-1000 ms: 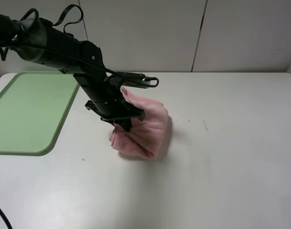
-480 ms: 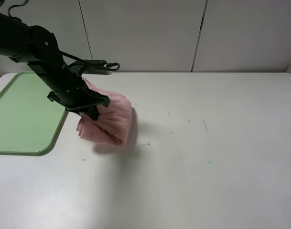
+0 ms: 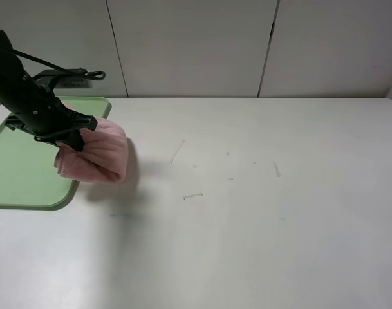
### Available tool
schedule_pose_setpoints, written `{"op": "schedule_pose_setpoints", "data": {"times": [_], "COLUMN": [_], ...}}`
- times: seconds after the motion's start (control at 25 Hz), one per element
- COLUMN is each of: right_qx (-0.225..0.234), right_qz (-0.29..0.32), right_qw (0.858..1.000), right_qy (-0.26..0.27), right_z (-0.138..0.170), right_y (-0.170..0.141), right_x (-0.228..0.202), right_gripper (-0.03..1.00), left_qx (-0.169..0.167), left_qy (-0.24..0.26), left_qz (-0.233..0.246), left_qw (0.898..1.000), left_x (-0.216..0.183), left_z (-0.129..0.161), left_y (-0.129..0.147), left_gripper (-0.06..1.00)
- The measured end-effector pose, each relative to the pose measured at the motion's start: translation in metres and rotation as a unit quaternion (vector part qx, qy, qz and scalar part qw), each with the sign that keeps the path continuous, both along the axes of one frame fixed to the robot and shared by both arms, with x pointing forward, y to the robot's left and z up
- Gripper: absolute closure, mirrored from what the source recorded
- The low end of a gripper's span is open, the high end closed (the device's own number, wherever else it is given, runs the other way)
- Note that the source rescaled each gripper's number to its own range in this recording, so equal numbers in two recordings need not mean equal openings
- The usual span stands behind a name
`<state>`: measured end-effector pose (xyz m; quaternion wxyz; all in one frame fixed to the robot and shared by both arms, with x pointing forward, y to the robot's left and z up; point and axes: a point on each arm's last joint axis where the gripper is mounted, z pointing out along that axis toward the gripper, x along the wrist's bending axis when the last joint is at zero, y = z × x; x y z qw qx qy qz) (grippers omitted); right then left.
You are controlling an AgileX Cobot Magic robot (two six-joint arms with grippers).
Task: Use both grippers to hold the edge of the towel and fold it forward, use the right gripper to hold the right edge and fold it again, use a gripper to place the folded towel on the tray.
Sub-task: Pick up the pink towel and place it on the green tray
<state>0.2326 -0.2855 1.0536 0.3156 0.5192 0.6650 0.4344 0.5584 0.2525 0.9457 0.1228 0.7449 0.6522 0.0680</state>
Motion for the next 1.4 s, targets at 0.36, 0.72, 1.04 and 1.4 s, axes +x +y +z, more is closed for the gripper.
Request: {"op": "schedule_pose_setpoints", "data": {"times": [0.36, 0.72, 1.04, 1.4], "right_qx": [0.001, 0.001, 0.001, 0.004], "right_qz": [0.001, 0.001, 0.001, 0.003], "right_qw": [1.0, 1.0, 1.0, 1.0], "right_qy": [0.0, 0.0, 0.0, 0.0], "right_z": [0.0, 0.0, 0.0, 0.0], "right_y": [0.0, 0.0, 0.0, 0.001], "right_x": [0.0, 0.0, 0.0, 0.0], "right_gripper": [-0.03, -0.03, -0.03, -0.03], "left_qx": [0.032, 0.067, 0.093, 0.101], "left_qy": [-0.004, -0.01, -0.017, -0.015], "left_qz": [0.046, 0.055, 0.06, 0.054], "left_qw": [0.998, 0.996, 0.994, 0.993], "left_x": [0.004, 0.003, 0.002, 0.002], "left_z": [0.0, 0.0, 0.001, 0.001], "left_y": [0.051, 0.081, 0.101, 0.103], "left_gripper": [0.72, 0.72, 0.72, 0.72]}}
